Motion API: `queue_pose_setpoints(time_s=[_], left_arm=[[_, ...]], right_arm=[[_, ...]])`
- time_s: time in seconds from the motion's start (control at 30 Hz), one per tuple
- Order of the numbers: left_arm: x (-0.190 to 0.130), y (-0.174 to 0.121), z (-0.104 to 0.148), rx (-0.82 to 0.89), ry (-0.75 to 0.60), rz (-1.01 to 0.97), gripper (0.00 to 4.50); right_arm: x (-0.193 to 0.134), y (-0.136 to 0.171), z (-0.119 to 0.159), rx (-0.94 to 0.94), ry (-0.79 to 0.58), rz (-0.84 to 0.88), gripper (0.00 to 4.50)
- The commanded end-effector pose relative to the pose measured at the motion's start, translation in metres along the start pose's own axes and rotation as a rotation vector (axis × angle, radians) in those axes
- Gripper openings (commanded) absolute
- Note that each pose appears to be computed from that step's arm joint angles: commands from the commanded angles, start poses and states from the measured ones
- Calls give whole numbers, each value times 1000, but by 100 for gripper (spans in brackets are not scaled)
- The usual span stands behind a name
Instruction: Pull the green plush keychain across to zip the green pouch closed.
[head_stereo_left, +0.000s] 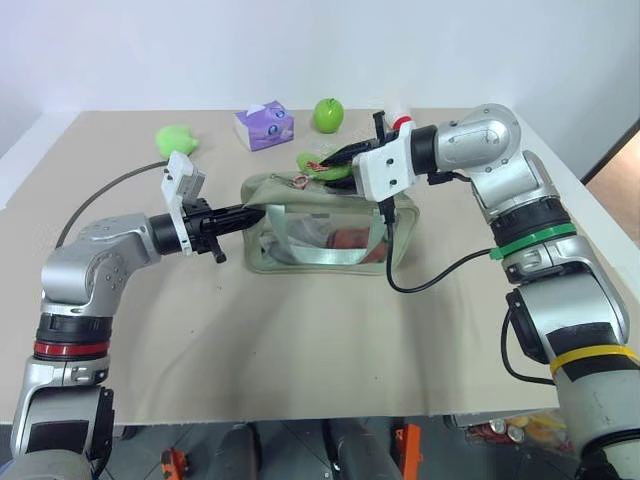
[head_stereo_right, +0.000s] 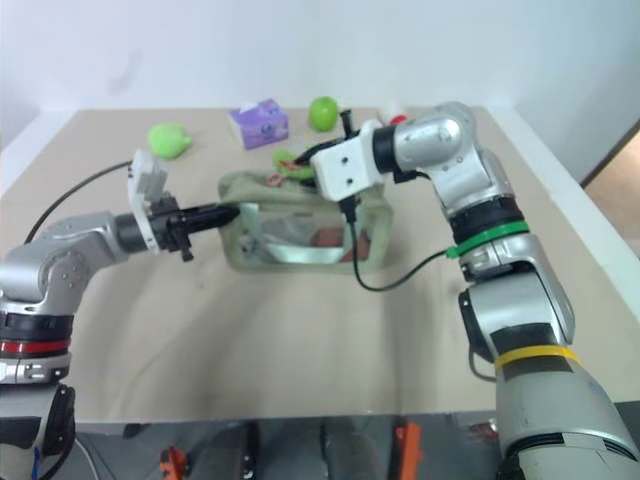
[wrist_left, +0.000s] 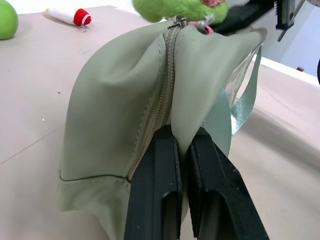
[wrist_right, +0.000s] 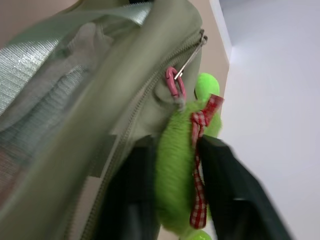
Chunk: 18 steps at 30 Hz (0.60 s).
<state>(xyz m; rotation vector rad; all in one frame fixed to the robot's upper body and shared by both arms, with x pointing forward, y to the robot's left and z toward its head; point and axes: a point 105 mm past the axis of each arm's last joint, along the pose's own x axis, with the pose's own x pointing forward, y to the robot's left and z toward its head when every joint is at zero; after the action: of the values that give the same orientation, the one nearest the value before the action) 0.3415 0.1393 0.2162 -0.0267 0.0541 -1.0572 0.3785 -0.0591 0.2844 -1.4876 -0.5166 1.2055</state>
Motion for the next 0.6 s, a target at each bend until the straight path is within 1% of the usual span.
queue_pose_setpoints(time_s=[0.03, 0.27, 0.37, 0.5, 0.6], left_arm=[[-4, -6, 12, 31, -35, -14, 0], [-4, -5, 11, 25, -34, -12, 0], [-3, -4, 12, 22, -34, -13, 0], [-1, -3, 11, 19, -29, -23, 0], [1, -2, 12, 19, -28, -31, 0]], right_arm=[[-7, -16, 6, -46, -5, -33, 6], [-22, -24, 3, -43, 17, -57, 6], [-38, -32, 0, -29, 41, -81, 6], [-72, -46, -3, 16, 93, -116, 6], [-94, -46, -7, 61, 144, -98, 6]])
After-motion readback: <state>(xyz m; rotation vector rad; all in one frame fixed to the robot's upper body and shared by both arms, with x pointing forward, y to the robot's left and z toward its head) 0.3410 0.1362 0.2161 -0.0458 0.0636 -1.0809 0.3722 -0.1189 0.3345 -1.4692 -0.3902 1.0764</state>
